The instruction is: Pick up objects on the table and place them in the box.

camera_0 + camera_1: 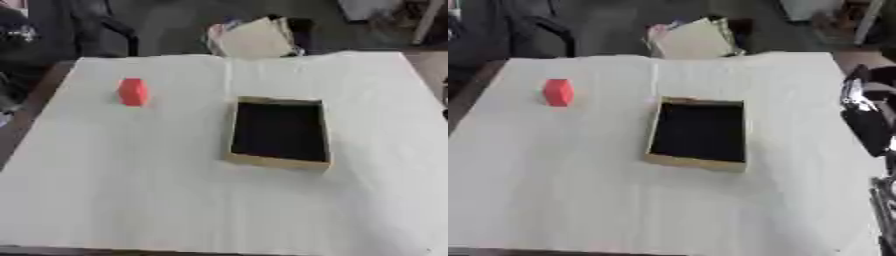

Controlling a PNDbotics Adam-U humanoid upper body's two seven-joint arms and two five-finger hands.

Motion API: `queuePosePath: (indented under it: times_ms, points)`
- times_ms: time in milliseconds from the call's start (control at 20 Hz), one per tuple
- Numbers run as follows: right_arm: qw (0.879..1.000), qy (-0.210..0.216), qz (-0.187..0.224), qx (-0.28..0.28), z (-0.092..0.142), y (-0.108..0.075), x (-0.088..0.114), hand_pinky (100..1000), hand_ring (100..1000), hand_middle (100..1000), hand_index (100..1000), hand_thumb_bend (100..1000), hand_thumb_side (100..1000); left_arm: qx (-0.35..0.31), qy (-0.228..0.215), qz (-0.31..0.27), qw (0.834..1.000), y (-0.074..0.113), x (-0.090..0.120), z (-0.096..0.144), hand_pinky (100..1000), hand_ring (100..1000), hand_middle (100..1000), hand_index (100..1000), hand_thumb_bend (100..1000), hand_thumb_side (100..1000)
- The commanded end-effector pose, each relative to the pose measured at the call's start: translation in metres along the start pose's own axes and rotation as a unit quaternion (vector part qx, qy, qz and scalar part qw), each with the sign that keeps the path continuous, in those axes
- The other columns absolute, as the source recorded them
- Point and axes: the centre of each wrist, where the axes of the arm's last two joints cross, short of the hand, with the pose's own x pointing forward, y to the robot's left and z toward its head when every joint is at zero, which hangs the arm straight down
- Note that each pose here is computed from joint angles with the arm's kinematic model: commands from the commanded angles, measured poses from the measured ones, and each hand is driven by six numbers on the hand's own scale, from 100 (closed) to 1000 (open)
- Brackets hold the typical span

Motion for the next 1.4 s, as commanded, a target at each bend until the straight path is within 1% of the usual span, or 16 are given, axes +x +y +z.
queuePosePath:
  times_ms: [50, 250, 500, 600, 800, 850, 950, 1050, 1250, 1400]
  points:
    - [1.000, -0.013, 0.005, 0.001, -0.005, -0.004, 0.005, 579, 715, 557, 862, 100, 435, -0.017, -0.043, -0.077, 0.996, 0.026, 0.023, -0.007, 779, 693, 679, 835, 305, 499]
    - [1.000, -0.013, 0.004, 0.002, -0.004, -0.004, 0.005, 578, 715, 557, 863, 100, 436, -0.066, -0.076, -0.141, 0.985, 0.025, 0.040, -0.010, 787, 728, 708, 842, 323, 497]
    - [1.000, -0.013, 0.004, 0.002, -0.005, -0.004, 0.005, 578, 715, 556, 862, 100, 436, -0.112, -0.096, -0.189, 0.971, 0.020, 0.051, -0.011, 791, 749, 728, 851, 341, 489]
    - [1.000, -0.013, 0.004, 0.002, -0.005, -0.004, 0.005, 578, 715, 556, 862, 100, 436, -0.124, -0.101, -0.198, 0.967, 0.017, 0.053, -0.012, 792, 750, 729, 852, 342, 488]
    - [1.000, -0.013, 0.003, 0.002, -0.005, -0.004, 0.005, 578, 715, 556, 862, 100, 436, -0.129, -0.102, -0.202, 0.966, 0.017, 0.054, -0.012, 792, 750, 729, 852, 342, 488]
    - [1.000, -0.014, 0.003, 0.003, -0.005, -0.004, 0.006, 578, 715, 556, 862, 100, 437, -0.140, -0.105, -0.206, 0.963, 0.010, 0.055, -0.011, 797, 772, 749, 862, 349, 383]
    - [1.000, -0.014, 0.002, 0.003, -0.005, -0.003, 0.006, 578, 715, 556, 862, 100, 438, -0.167, -0.118, -0.222, 0.953, -0.002, 0.058, -0.011, 801, 783, 759, 866, 362, 351]
    - [1.000, -0.015, 0.001, 0.003, -0.006, -0.003, 0.007, 578, 715, 556, 862, 100, 438, -0.183, -0.127, -0.232, 0.947, -0.008, 0.061, -0.011, 804, 794, 769, 869, 373, 333]
    - [1.000, -0.016, 0.000, 0.004, -0.006, -0.003, 0.007, 578, 715, 555, 862, 100, 439, -0.197, -0.138, -0.239, 0.941, -0.016, 0.063, -0.011, 820, 834, 813, 882, 403, 319]
    - [1.000, -0.017, -0.002, 0.004, -0.007, -0.003, 0.008, 578, 715, 555, 862, 100, 439, -0.202, -0.143, -0.238, 0.939, -0.022, 0.063, -0.011, 827, 843, 828, 892, 447, 342]
